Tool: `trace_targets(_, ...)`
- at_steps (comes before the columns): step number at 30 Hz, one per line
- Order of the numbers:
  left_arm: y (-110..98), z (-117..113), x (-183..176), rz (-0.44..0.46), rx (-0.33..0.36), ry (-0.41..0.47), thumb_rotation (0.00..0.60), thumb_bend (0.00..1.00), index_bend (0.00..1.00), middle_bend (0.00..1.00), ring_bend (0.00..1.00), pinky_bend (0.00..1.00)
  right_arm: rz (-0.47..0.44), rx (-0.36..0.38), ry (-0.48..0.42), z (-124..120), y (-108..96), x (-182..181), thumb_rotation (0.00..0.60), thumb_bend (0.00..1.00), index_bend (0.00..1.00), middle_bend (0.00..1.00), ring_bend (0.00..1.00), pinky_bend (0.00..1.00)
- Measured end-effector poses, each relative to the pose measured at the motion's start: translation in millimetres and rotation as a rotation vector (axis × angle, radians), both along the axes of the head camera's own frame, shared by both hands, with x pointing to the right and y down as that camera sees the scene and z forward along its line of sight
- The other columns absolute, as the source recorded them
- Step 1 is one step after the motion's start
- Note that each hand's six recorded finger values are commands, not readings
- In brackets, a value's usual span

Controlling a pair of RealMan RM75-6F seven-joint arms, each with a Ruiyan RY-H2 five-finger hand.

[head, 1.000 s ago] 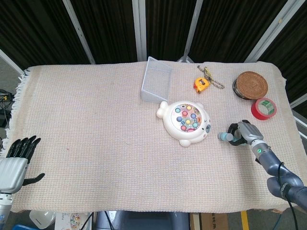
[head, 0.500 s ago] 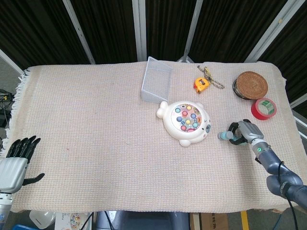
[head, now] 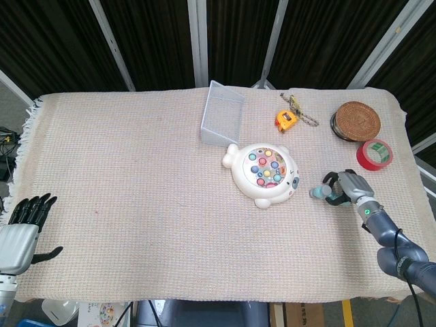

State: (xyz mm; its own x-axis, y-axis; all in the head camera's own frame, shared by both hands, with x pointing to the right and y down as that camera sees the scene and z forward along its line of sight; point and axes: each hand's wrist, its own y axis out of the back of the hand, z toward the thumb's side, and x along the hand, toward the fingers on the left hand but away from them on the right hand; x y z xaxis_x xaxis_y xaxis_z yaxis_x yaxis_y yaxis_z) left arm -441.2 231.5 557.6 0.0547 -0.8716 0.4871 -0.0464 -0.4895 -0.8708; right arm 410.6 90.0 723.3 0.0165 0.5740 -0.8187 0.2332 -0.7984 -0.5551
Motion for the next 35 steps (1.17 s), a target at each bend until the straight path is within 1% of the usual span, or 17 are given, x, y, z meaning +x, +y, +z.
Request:
trace_targets(3,0,0,0,0.000,0.002,0.002,0.600,0.05,0.00,0.00,0.00,0.00,-0.008,-0.004,0.001,-2,0,-1,0.600,0.32,0.03,0.23,0.04,0.00)
trace_targets(5,0,0,0,0.000,0.002,0.003,0.600,0.05,0.00,0.00,0.00,0.00,-0.012,-0.009,0.002,-4,0,-1,0.600,0.31,0.00,0.19,0.02,0.00)
trace_targets(9,0,0,-1,-0.003,0.003,0.004,0.600,0.05,0.00,0.00,0.00,0.00,-0.023,-0.015,0.001,-7,-1,-4,0.600,0.31,0.00,0.11,0.00,0.00)
trace_targets(14,-1,-1,-1,-0.003,0.007,0.005,0.600,0.05,0.00,0.00,0.00,0.00,-0.026,-0.004,-0.016,-14,0,-8,0.600,0.31,0.00,0.07,0.00,0.00)
trace_targets(17,-3,-1,-1,-0.008,0.011,0.006,0.600,0.05,0.00,0.00,0.00,0.00,-0.017,0.023,-0.036,-24,0,-9,0.600,0.31,0.00,0.06,0.00,0.00)
trace_targets(19,-3,-1,-2,-0.010,0.012,0.008,0.600,0.05,0.00,0.00,0.00,0.00,-0.004,0.055,-0.054,-33,0,-8,0.600,0.31,0.00,0.06,0.00,0.00)
trace_targets(23,-4,0,-3,-0.016,0.016,0.011,0.600,0.05,0.00,0.00,0.00,0.00,0.033,0.145,-0.092,-54,1,-3,0.600,0.31,0.00,0.06,0.00,0.00)
trace_targets(26,-3,0,-4,-0.021,0.021,0.016,0.600,0.05,0.00,0.00,0.00,0.00,0.059,0.236,-0.116,-73,5,4,0.600,0.31,0.00,0.06,0.00,0.00)
trace_targets(29,-2,0,-5,-0.023,0.027,0.022,0.600,0.05,0.00,0.00,0.00,0.00,0.071,0.345,-0.118,-93,14,14,0.600,0.31,0.03,0.06,0.00,0.00)
trace_targets(30,-1,0,-5,-0.023,0.029,0.023,0.600,0.05,0.00,0.00,0.00,0.00,0.070,0.391,-0.110,-101,19,19,0.600,0.31,0.04,0.06,0.00,0.00)
trace_targets(32,1,0,-6,-0.024,0.035,0.026,0.600,0.05,0.00,0.00,0.00,0.00,0.064,0.461,-0.086,-112,28,25,0.600,0.31,0.05,0.06,0.00,0.00)
trace_targets(33,1,-1,-7,-0.023,0.036,0.028,0.600,0.05,0.00,0.00,0.00,0.00,0.057,0.504,-0.066,-120,37,29,0.600,0.31,0.05,0.06,0.00,0.00)
trace_targets(35,3,-1,-6,-0.019,0.036,0.038,0.600,0.05,0.00,0.00,0.00,0.00,0.051,0.558,-0.035,-130,52,35,0.600,0.31,0.05,0.06,0.00,0.00)
